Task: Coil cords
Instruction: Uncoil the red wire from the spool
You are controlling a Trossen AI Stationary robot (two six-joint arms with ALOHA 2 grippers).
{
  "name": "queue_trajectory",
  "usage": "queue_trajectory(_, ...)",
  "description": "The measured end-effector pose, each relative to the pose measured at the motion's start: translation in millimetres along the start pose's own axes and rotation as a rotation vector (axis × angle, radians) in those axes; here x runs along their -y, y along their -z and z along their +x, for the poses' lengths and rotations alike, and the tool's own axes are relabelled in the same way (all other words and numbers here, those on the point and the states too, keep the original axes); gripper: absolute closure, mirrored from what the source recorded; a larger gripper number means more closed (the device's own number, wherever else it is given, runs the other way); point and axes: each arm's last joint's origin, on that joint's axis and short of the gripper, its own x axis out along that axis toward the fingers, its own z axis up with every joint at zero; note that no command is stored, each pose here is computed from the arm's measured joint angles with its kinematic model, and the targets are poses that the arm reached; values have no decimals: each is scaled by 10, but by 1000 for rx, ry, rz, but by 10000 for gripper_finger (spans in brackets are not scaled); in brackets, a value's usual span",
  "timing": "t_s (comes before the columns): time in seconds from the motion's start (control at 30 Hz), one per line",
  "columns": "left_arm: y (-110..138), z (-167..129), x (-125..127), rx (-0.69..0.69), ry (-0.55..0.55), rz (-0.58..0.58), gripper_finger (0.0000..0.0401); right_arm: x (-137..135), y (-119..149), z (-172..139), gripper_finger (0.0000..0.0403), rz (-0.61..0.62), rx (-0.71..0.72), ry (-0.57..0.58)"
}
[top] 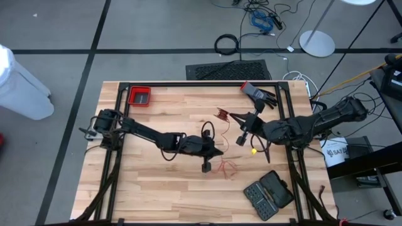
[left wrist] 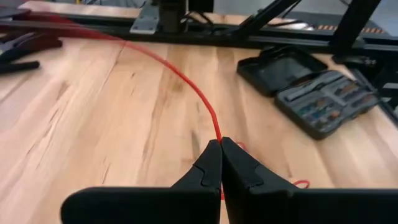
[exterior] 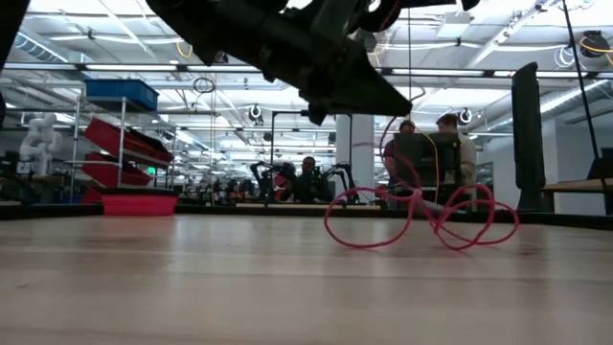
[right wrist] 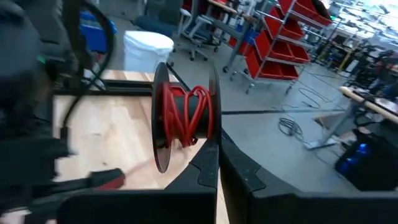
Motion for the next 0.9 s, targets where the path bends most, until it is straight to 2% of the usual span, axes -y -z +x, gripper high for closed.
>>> queue_trajectory(0.57,124,2,-313,-149,-129,-7,400,60,-152,-362,403,81,105,-115)
queue_trajectory(0.9,193,-15,-416,-223,-203,-1,400,41,-180,-434,403,94,130,-148)
